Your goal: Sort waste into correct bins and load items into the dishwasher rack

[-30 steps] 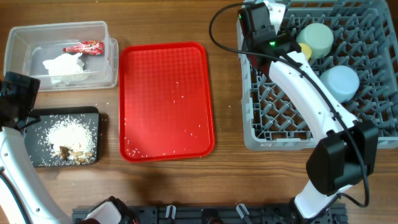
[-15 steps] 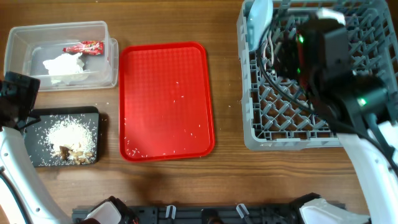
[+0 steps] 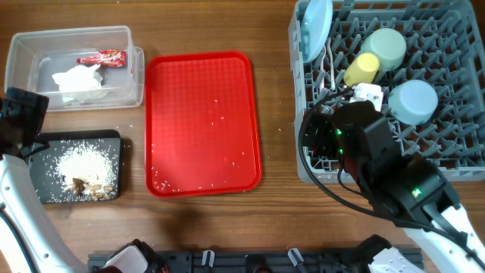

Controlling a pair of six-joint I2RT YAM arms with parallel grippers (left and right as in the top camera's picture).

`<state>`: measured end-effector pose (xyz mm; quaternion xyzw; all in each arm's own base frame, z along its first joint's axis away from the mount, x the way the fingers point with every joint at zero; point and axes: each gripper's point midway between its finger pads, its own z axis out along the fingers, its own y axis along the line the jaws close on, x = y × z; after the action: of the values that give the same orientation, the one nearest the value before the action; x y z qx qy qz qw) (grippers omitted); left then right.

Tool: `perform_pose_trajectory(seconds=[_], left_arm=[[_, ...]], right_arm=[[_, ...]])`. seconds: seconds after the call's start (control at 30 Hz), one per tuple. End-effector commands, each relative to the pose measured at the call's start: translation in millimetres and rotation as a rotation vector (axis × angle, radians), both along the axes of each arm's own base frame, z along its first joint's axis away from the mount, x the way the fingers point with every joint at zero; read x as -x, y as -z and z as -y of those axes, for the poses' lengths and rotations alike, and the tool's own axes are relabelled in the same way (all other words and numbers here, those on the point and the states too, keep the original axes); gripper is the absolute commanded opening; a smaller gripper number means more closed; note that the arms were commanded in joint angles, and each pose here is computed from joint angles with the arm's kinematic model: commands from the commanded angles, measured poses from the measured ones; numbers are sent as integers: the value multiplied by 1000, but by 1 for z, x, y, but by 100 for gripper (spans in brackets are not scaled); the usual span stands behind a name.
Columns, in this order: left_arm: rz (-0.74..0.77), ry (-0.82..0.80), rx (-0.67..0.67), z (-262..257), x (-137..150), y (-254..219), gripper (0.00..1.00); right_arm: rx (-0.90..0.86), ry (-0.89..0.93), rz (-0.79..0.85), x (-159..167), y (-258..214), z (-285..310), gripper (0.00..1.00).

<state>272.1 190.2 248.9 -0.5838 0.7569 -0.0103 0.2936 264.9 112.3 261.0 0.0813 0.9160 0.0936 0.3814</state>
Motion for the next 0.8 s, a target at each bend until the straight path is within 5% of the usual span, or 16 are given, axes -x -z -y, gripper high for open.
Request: perform_pose_trajectory(seconds=[0.0,0.4,0.77], left_arm=[[14,-5,-10,-2,0,-6,100],[14,-5,-10,-2,0,-6,100],[14,-5,-10,-2,0,-6,100]], right_arm=[[-20,-20,-49,2,11,-9,100],[31,-93,10,2,28,-8,100],[-175,-162,441,13,85,-9,100]])
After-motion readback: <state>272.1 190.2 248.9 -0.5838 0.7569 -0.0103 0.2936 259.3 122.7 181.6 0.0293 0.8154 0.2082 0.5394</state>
